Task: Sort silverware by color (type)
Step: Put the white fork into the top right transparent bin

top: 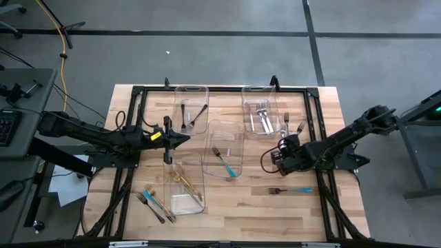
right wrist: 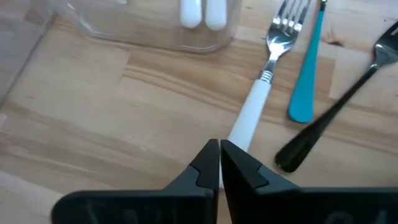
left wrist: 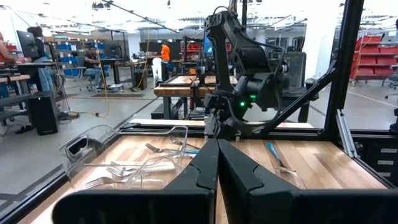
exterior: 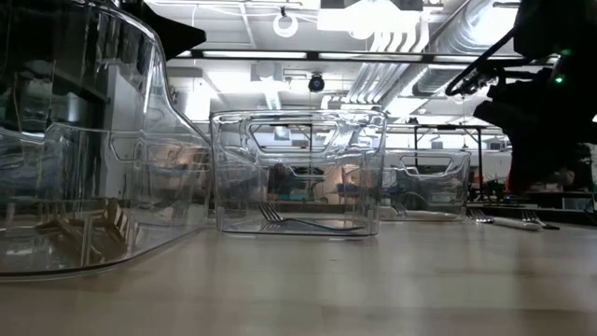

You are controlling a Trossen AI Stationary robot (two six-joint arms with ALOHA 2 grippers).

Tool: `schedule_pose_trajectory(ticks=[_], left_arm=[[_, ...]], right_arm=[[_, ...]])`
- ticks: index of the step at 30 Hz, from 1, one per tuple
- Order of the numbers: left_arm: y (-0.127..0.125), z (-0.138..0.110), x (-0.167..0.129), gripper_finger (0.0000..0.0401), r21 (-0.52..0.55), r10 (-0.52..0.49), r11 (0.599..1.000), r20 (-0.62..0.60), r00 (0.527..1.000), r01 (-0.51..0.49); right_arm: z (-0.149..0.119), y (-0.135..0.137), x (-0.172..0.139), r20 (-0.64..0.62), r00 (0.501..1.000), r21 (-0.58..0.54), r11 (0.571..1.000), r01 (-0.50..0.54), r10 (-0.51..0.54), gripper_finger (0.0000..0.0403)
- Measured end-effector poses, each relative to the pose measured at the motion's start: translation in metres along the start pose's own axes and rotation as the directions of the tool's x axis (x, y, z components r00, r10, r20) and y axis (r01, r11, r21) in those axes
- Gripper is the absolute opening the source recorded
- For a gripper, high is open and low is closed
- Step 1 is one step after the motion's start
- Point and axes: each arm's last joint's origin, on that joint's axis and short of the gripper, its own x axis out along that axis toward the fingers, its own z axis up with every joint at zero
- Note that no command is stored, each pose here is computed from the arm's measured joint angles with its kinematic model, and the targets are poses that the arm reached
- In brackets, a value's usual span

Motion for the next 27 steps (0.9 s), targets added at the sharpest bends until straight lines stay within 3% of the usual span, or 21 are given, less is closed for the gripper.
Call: schedule_pose_trajectory(ticks=[4, 16, 27], left_arm=[[0.000, 0.000, 0.000, 0.0001, 0.000, 0.000, 1.000, 0.000, 1.000, 0.000], [0.000, 0.000, 0.000, 0.0001, 0.000, 0.000, 1.000, 0.001, 1.000, 0.000], [0.000, 0.000, 0.000, 0.0001, 0.000, 0.000, 1.000, 0.002, 1.000, 0.000]], right_arm=[[-0.004, -0.006, 0.008, 0.001, 1.000, 0.020, 1.000, 0.004, -0.004, 0.0036], [-0.009, -0.015, 0.023, -0.003, 1.000, 0.082, 0.996, 0.025, -0.024, 0.0176], [-0.013, -0.007, 0.048, -0.009, 0.991, 0.093, 0.987, 0.130, -0.130, 0.0190]])
